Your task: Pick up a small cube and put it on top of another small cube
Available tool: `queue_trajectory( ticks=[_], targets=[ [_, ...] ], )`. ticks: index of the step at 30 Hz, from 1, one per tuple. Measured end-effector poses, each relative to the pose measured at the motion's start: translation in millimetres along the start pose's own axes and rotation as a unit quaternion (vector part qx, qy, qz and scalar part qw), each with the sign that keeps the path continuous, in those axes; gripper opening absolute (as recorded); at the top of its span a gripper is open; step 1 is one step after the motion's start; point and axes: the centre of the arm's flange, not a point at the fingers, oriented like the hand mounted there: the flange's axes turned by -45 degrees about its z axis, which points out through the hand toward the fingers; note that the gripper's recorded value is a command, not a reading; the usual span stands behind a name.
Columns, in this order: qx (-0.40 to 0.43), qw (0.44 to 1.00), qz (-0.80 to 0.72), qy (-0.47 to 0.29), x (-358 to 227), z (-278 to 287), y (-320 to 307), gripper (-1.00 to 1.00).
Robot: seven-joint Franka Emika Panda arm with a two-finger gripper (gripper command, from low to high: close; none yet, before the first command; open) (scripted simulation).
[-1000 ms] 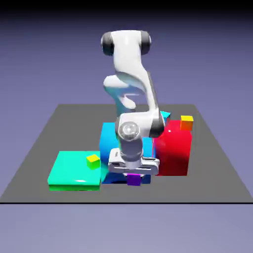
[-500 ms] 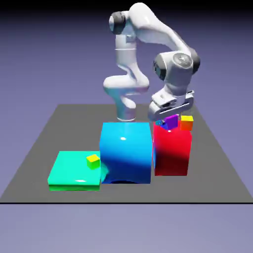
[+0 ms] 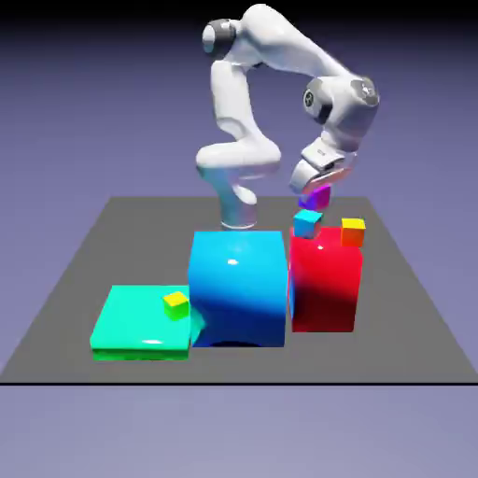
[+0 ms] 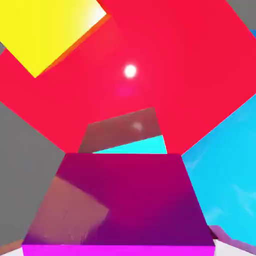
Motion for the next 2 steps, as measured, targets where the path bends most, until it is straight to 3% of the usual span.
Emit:
queue_trajectory(
  ticks=[2],
  targets=[
    [-0.001,1.000,0.000,0.000,0.0,0.0,0.2,1.00]
  ],
)
